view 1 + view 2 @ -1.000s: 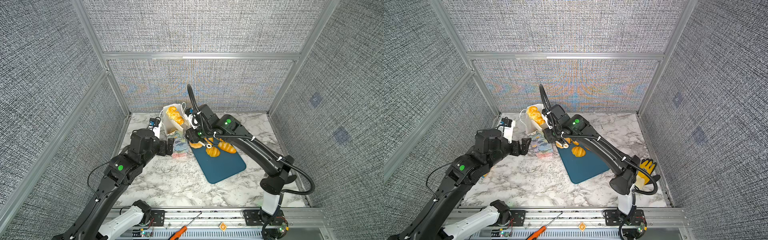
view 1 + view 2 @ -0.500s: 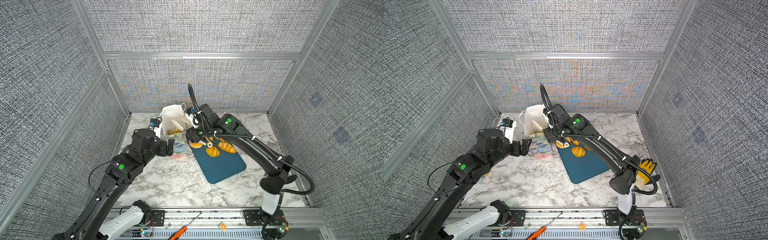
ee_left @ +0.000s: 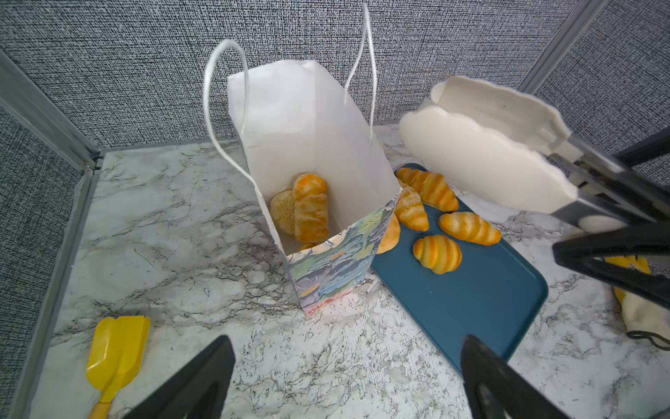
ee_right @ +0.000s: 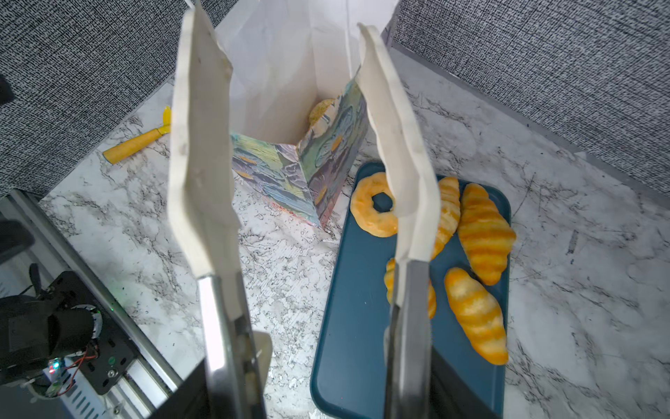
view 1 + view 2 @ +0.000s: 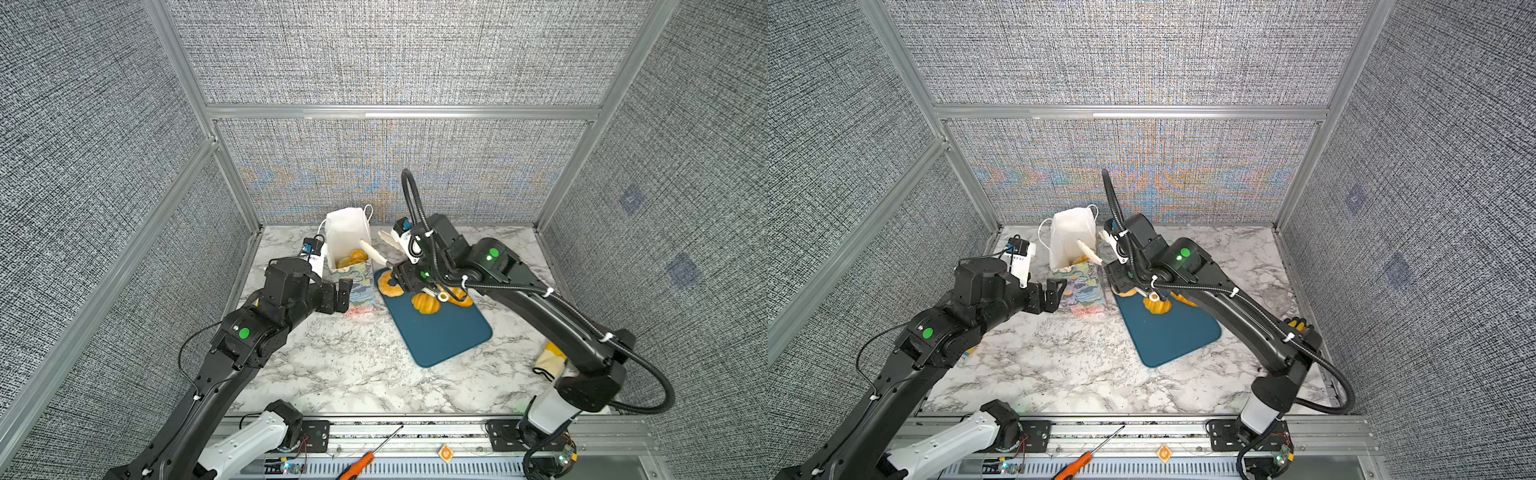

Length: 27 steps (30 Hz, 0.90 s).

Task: Place the fake bread into the paper bag
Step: 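Move the empty tongs back over the teal tray with the right gripper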

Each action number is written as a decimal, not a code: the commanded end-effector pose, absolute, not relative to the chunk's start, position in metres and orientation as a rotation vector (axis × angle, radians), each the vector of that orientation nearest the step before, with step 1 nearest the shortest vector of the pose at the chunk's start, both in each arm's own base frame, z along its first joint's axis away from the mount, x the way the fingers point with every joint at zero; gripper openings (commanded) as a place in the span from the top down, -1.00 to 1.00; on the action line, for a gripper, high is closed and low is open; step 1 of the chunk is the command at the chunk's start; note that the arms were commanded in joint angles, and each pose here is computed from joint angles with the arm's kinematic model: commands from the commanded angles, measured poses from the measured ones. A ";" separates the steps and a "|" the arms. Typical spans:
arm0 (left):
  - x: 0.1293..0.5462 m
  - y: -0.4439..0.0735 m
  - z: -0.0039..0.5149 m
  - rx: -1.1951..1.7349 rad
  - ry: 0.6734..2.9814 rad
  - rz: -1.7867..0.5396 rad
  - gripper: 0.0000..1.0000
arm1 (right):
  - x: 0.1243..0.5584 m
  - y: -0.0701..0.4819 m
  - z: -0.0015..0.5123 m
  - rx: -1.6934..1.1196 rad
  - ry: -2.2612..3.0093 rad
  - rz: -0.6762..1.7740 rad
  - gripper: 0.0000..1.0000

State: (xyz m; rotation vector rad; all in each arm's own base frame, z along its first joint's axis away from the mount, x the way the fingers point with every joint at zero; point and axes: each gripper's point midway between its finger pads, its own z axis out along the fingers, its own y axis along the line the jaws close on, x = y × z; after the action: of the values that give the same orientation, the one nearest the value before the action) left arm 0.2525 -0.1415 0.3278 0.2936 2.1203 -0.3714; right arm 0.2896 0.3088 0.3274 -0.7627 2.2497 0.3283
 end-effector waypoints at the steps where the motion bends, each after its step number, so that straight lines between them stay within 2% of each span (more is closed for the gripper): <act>1: 0.253 -0.151 0.336 0.292 2.087 -0.448 -0.97 | 0.290 0.298 0.334 -0.742 2.191 0.301 -0.34; 13: 0.251 -0.178 0.331 0.324 2.086 -0.535 -0.93 | 0.269 0.246 0.303 -0.702 2.223 0.235 -0.40; 27: 0.248 -0.222 0.314 0.400 2.091 -0.590 -0.93 | 0.254 0.189 0.236 -0.577 2.393 0.137 -0.44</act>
State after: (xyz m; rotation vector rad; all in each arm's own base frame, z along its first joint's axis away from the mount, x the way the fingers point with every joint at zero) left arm 0.2437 -0.2164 0.3079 0.4224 2.1230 -0.5792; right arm 0.2517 0.1944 0.2363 -0.6385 2.3944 0.1315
